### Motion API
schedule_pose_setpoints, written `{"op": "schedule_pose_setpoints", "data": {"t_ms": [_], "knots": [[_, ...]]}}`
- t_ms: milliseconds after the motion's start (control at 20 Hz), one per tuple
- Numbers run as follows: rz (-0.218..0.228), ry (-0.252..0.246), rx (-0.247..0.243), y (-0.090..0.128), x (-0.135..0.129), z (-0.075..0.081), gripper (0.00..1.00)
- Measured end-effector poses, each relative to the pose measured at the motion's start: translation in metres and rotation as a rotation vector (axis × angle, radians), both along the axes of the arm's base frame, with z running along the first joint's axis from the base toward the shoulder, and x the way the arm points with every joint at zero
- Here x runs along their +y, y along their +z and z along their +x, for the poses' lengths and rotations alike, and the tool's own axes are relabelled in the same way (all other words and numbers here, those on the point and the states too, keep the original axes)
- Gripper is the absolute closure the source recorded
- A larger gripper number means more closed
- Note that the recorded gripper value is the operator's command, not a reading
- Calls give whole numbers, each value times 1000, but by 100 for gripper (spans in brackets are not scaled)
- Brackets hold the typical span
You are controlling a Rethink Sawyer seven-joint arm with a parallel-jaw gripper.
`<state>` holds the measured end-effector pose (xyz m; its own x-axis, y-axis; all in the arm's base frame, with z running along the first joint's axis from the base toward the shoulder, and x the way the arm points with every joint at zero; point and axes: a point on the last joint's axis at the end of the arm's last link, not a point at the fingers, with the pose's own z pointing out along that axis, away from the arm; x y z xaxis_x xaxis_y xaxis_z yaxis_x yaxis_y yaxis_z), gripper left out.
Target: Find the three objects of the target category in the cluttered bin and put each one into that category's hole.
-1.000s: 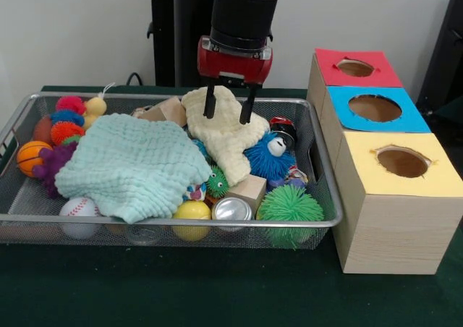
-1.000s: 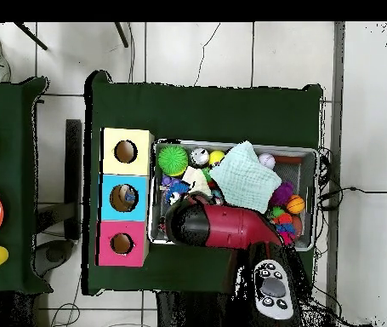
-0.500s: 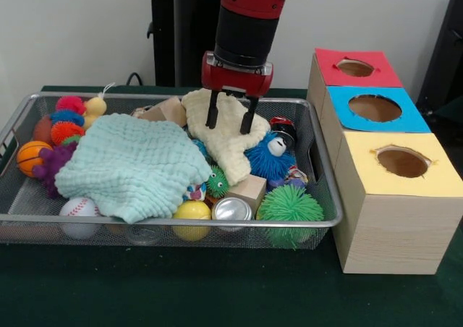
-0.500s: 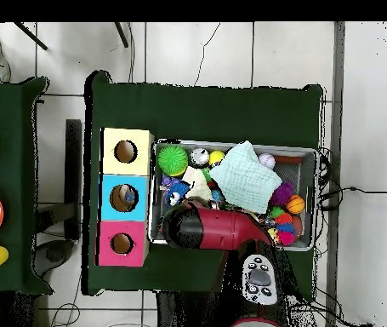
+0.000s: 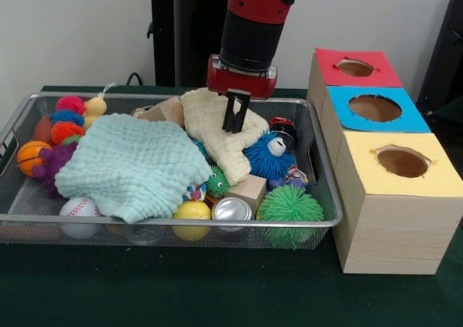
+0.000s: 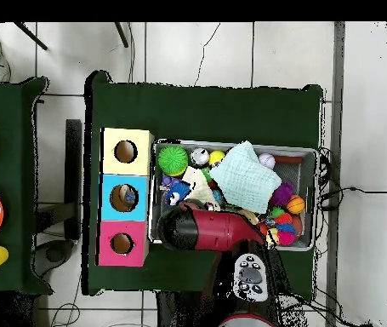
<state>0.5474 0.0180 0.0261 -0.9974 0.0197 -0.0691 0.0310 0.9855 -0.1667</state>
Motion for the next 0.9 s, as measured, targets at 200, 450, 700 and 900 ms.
{"op": "schedule_pose_setpoints", "data": {"t_ms": [200, 450, 700, 900], "knots": [[2, -5, -1, 0, 1, 1, 100], [4, -12, -3, 1, 2, 2, 100], [4, -21, -7, 3, 1, 3, 0], [4, -21, -7, 3, 1, 3, 0]]}}
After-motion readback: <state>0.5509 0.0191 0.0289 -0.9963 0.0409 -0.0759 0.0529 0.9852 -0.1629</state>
